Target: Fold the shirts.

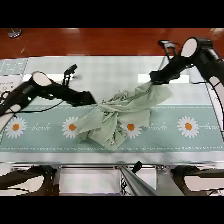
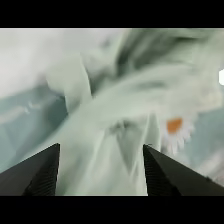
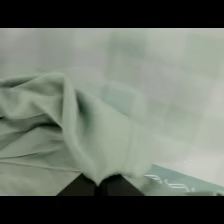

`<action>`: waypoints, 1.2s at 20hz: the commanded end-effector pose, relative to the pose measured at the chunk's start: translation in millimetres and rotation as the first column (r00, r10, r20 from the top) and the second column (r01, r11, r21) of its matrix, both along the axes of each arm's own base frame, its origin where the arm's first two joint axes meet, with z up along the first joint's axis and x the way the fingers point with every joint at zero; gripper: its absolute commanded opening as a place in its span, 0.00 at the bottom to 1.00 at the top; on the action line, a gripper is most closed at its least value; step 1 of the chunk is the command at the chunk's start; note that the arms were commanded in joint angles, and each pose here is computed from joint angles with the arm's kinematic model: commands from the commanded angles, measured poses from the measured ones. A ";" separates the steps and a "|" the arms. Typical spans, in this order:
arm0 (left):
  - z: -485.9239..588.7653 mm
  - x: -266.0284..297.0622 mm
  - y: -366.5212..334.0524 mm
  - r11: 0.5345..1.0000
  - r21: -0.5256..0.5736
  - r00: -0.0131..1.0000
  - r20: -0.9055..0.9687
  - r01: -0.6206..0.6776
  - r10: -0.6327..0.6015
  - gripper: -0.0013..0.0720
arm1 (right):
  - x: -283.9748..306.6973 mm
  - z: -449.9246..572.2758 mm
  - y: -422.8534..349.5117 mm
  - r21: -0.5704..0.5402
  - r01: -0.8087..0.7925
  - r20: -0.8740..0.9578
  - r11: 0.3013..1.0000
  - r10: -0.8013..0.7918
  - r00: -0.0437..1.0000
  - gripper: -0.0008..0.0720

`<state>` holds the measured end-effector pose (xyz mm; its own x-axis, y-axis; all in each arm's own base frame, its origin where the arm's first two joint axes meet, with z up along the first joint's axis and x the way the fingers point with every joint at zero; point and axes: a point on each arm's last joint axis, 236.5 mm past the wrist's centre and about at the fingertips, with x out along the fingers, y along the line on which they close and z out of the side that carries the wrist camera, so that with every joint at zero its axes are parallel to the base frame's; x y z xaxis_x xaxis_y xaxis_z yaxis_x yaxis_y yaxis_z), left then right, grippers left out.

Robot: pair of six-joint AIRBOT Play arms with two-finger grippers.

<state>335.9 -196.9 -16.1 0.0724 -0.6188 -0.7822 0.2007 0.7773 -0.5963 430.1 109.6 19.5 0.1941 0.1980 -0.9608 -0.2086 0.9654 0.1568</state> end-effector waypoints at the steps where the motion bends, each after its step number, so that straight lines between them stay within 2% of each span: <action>1: 45.4 -5.0 44.4 0.997 -0.065 0.998 -0.066 -0.030 0.026 0.82 | -5.8 -5.3 -1.3 -0.004 -0.013 -0.034 1.000 0.012 0.999 0.05; 5: 66.9 -31.4 83.8 0.995 -0.053 0.994 -0.076 -0.080 0.076 0.82 | -6.4 -5.5 -0.9 -0.003 -0.015 -0.037 1.000 0.015 0.999 0.05; 12: 3.6 -117.7 60.7 0.997 -0.063 0.954 -0.299 -0.044 0.023 0.82 | -8.7 -5.7 -0.2 0.000 -0.017 -0.046 1.000 0.017 0.999 0.05; 20: -62.3 -132.1 68.1 0.991 0.041 0.947 -0.291 -0.130 0.136 0.82 | -8.8 -5.7 -0.1 0.000 -0.018 -0.046 1.000 0.018 0.999 0.05; 24: -75.0 -135.9 53.7 0.995 0.064 0.961 -0.262 -0.072 0.087 0.82 | -8.9 -5.6 0.5 0.003 -0.017 -0.047 1.000 0.018 0.999 0.05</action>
